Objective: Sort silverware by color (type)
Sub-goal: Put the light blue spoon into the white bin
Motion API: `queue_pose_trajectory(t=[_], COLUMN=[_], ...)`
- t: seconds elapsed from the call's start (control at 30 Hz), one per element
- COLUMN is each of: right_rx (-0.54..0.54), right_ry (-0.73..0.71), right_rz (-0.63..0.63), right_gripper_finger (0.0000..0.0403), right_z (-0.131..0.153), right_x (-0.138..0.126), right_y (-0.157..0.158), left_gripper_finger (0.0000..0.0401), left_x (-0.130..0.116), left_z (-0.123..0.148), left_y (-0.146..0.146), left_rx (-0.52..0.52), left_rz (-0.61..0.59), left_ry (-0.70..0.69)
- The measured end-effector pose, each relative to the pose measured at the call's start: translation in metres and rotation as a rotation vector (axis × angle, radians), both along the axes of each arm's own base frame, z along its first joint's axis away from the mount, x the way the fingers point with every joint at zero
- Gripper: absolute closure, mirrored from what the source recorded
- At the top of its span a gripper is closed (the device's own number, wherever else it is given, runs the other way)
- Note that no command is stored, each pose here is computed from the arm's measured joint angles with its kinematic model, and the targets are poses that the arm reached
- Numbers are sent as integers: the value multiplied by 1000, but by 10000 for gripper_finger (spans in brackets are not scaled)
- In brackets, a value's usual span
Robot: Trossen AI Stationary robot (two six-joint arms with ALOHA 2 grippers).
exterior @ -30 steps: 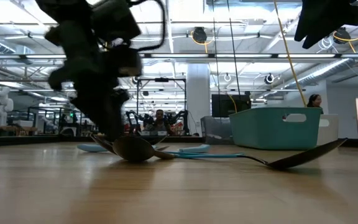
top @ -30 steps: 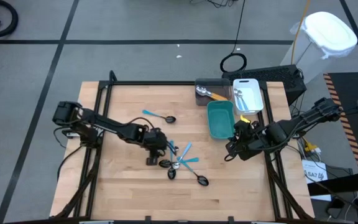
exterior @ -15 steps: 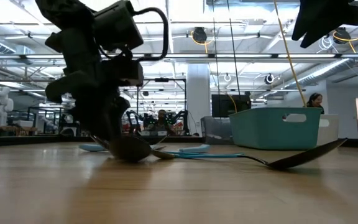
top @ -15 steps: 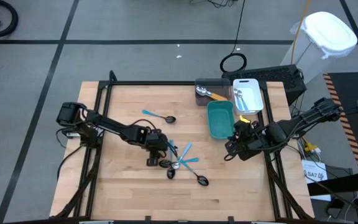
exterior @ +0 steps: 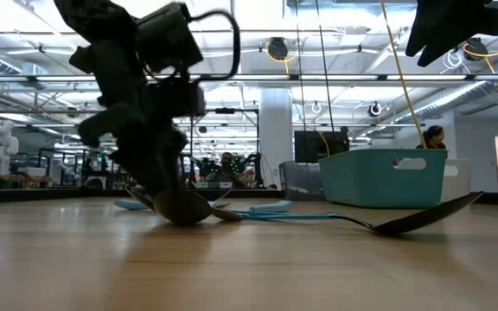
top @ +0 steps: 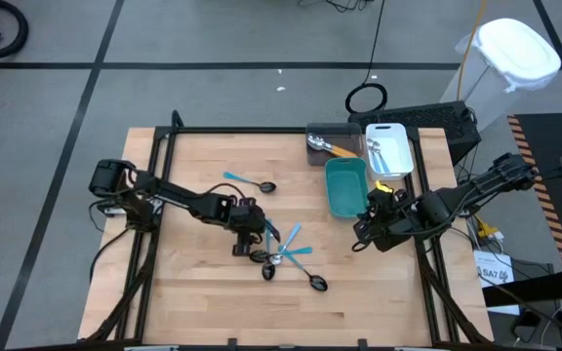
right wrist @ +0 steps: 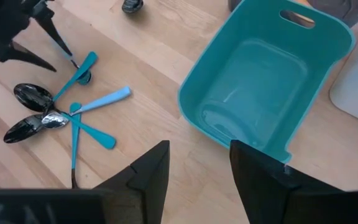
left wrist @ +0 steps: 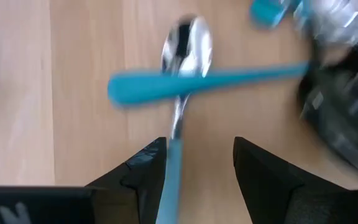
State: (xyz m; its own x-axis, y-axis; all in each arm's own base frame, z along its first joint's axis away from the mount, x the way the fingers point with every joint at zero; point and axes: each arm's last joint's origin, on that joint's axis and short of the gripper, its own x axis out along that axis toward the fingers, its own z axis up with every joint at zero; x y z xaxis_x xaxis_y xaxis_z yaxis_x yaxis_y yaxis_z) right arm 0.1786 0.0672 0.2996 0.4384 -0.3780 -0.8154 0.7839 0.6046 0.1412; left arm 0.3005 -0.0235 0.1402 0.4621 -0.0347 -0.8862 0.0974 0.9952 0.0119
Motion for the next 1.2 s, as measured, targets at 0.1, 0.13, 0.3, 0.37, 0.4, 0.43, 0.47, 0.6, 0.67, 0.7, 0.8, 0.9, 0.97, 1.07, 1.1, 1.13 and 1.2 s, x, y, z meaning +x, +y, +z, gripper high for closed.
queue_pose_trajectory(t=[0.1,0.13,0.3,0.37,0.4,0.43,0.47,0.6,0.67,0.7,0.8,0.9,0.97,1.07,1.1,1.13,1.2], right_rx=[-2,-2,-10,-20,-21,-23,-23,-23,-25,-26,-30,-34,-35,-33,-33,-33,-33], right_ry=[3,4,1,-3,-2,-2,-2,-2,0,3,12,19,21,19,19,19,18], right_rz=[0,0,-2,-5,-5,-6,-6,-6,-6,-6,-5,-6,-6,-9,-10,-10,-11], right_gripper_finger=[238,238,238,238,238,238,238,238,238,239,238,239,238,239,239,238,239], right_z=[0,0,0,0,0,0,0,0,0,0,0,0,0,0,0,0,0], right_x=[0,0,0,0,-1,-1,-1,-1,-1,-1,-2,-2,-3,-3,-3,-3,-3], right_y=[0,0,0,-1,-1,-1,-1,-1,-1,-1,-1,-2,-2,-2,-2,-2,-2], left_gripper_finger=[215,215,215,220,227,236,247,295,316,326,356,383,389,389,389,389,389], left_x=[2,2,3,5,5,4,4,5,5,5,5,4,3,3,2,1,0], left_z=[-2,-3,-10,-15,-16,-16,-16,-18,-18,-19,-19,-19,-19,-18,-16,-15,-12], left_y=[6,8,19,20,20,21,20,20,20,20,20,21,21,21,21,21,21], left_rx=[6,9,-50,-53,-50,-48,-48,-47,-46,-45,-43,-47,-52,-57,-58,-58,-60], left_rz=[7,10,4,-3,-5,-9,-9,-12,-19,-22,-27,-23,-12,-1,0,1,10], left_ry=[-8,-2,29,43,48,50,51,53,52,53,54,65,69,71,68,68,70])
